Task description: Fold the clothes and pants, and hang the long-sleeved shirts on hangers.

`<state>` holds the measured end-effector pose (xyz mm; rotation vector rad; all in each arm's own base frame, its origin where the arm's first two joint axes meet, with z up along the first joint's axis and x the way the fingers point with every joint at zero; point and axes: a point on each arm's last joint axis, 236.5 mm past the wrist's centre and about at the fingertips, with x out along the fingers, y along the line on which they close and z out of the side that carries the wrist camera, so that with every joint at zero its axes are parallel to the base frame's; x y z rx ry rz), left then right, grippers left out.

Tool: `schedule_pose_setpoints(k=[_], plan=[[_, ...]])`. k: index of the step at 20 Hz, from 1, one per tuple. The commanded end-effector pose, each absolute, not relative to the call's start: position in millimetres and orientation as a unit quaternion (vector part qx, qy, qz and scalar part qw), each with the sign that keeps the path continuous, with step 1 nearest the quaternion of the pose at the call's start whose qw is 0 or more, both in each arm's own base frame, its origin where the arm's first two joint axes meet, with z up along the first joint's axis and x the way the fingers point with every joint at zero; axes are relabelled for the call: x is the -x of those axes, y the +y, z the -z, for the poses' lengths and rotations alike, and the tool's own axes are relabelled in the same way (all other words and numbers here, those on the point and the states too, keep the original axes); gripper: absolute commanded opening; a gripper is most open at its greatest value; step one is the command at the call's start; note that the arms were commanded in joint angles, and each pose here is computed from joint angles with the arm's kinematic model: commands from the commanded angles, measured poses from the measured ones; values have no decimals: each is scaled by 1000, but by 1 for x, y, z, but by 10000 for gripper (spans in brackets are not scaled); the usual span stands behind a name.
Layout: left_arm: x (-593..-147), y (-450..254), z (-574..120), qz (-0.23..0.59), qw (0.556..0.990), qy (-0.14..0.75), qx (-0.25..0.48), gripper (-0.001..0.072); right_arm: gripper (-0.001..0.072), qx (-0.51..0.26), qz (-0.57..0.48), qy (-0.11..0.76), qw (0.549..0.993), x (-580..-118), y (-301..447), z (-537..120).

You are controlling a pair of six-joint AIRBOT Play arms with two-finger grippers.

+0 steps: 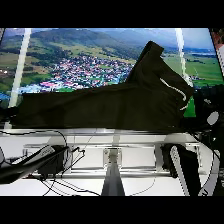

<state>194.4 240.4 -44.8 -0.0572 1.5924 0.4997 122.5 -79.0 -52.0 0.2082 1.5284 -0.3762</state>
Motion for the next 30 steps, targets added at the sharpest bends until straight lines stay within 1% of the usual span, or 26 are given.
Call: schedule_pose_setpoints(k=[1, 2, 3, 4, 5, 6, 8, 10, 12, 13, 14, 16, 17, 18, 20, 21, 22, 23, 26, 30], plan=[[-208, 257, 41, -237, 693, 680, -2, 15, 25, -95, 169, 687, 700, -122, -78, 52], [-209, 257, 41, -237, 695, 679, -3, 16, 43, -95, 169, 687, 701, -122, -78, 52], [-213, 258, 41, -238, 700, 673, -3, 77, 168, -95, 169, 685, 702, -123, -79, 52], [-218, 259, 41, -238, 707, 666, -3, 345, 349, -95, 169, 684, 703, -124, -79, 52], [-222, 259, 41, -238, 715, 658, 0, 720, 484, -94, 169, 683, 704, -125, -79, 52], [-230, 256, 41, -236, 725, 647, 11, 698, 496, -93, 170, 678, 709, -128, -80, 52], [-247, 244, 43, -226, 748, 623, 45, 698, 495, -97, 167, 655, 731, -143, -81, 51], [-273, 221, 44, -199, 775, 592, 92, 696, 493, -114, 151, 612, 767, -171, -75, 45], [-311, 181, 40, -115, 812, 566, 84, 696, 493, -106, 88, 555, 820, -211, -60, 26], [-330, 155, 36, -70, 828, 552, 73, 696, 493, -112, 61, 510, 851, -236, -51, 10], [-349, 131, 31, -42, 842, 533, 73, 697, 493, -128, 44, 468, 873, -259, -44, -8], [-384, 86, 18, -2, 868, 489, 87, 696, 494, -139, 13, 418, 898, -297, -32, -38], [-398, 68, 11, 12, 879, 468, 91, 697, 513, -130, -2, 409, 903, -315, -26, -49], [-411, 50, 4, 25, 889, 447, 96, 697, 556, -120, -21, 409, 904, -333, -16, -55], [-424, 21, -4, 50, 898, 425, 104, 696, 560, -103, -60, 416, 902, -371, 9, -58], [-426, 8, -6, 62, 898, 423, 101, 696, 574, -96, -76, 418, 900, -395, 22, -55], [-426, -2, -5, 72, 897, 425, 96, 696, 647, -89, -90, 420, 899, -418, 36, -48], [-426, -10, -5, 81, 896, 426, 92, 696, 700, -83, -102, 424, 896, -439, 51, -39], [-425, -24, -5, 96, 895, 428, 85, 696, 696, -73, -131, 443, 884, -485, 93, -4], [-425, -28, -5, 100, 894, 428, 84, 696, 686, -75, -143, 453, 877, -522, 128, 32]])
